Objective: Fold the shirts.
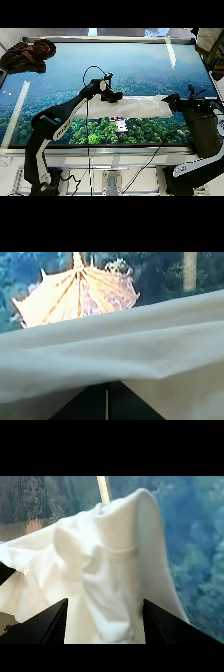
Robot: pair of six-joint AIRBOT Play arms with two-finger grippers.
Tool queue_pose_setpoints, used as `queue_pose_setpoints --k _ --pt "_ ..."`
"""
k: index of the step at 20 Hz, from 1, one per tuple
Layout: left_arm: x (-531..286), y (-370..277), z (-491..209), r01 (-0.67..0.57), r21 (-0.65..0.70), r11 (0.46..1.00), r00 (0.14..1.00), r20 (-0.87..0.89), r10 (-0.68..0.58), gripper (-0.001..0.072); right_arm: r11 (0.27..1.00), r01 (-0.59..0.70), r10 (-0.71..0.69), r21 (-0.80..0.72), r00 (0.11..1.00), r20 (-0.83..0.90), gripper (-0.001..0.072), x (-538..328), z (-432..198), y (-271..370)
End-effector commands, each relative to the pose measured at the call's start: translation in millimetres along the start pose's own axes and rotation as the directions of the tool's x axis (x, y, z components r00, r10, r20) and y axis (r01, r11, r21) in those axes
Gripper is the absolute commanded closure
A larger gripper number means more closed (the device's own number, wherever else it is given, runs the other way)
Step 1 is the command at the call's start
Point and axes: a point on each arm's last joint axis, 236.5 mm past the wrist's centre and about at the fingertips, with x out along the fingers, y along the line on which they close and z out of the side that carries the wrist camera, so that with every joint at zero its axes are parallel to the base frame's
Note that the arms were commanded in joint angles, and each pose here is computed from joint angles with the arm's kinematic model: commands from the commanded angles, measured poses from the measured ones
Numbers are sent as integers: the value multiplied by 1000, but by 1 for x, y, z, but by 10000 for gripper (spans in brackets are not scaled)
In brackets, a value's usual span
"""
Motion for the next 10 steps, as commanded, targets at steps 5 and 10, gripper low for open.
queue_pose_setpoints --k 5,10 --pt "16 0 -18 3 -23 1000 993 -115 -6 699 1000 0 0 -13 1000 -26 214 16 -5 12" --pt "18 -13 -24 59 -56 997 989 -136 -66 699 1000 -20 19 -15 999 -47 683 15 -10 17"
